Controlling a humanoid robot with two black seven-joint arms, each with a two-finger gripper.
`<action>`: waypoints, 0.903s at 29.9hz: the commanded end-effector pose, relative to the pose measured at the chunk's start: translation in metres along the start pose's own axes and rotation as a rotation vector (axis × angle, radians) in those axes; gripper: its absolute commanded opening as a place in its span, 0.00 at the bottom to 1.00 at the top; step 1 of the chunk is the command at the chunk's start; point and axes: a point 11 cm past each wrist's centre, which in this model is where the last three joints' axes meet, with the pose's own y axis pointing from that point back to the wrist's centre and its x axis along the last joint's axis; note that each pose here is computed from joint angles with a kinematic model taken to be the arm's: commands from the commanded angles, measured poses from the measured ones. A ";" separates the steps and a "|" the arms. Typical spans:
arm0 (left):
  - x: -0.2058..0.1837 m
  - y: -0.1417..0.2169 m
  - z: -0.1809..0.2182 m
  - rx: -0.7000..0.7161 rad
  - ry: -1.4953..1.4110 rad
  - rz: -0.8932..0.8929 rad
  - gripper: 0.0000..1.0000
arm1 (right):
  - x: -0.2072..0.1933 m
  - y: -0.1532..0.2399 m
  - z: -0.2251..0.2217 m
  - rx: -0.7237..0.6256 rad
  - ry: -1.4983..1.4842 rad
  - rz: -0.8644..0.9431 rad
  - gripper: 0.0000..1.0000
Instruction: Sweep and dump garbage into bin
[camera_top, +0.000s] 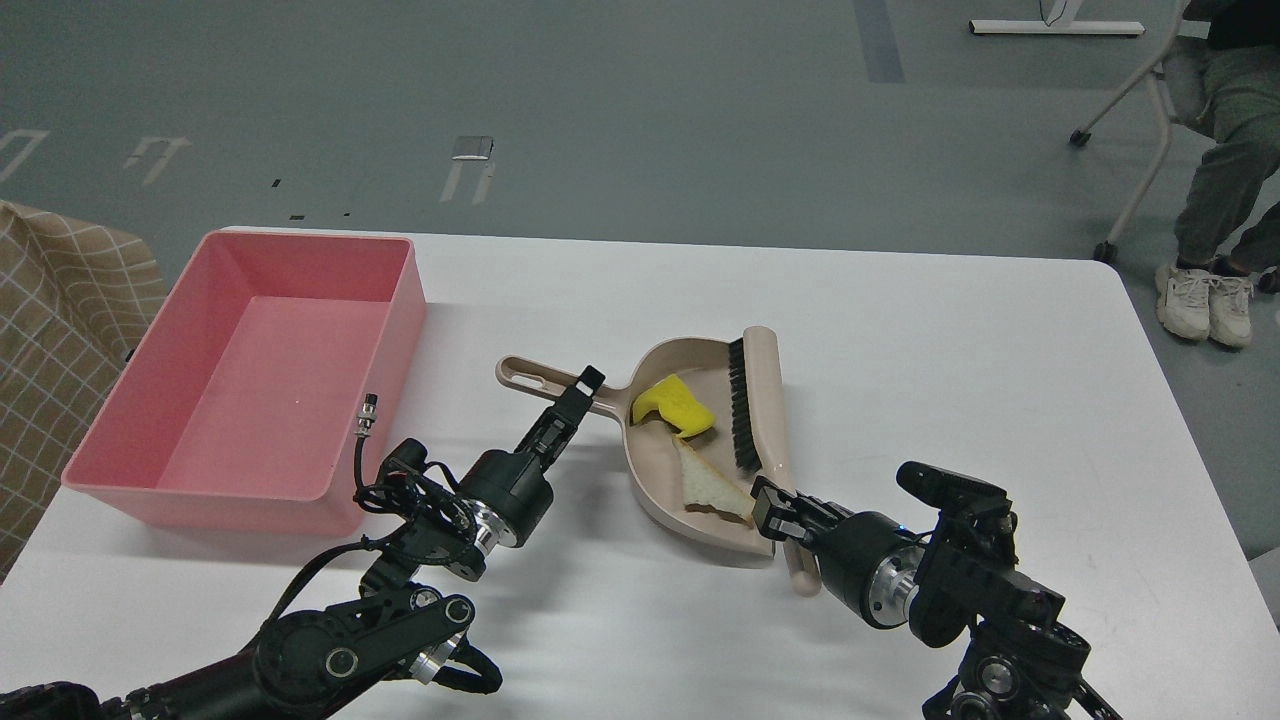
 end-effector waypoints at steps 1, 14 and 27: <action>0.001 0.000 0.000 0.000 -0.002 0.000 0.21 | 0.008 0.001 -0.004 0.011 0.008 0.021 0.00; 0.001 0.000 -0.001 0.006 0.009 0.004 0.20 | 0.073 0.019 0.030 -0.070 -0.025 0.200 0.00; 0.009 -0.012 0.005 0.036 0.111 0.058 0.00 | 0.096 0.047 0.077 -0.143 -0.010 0.206 0.00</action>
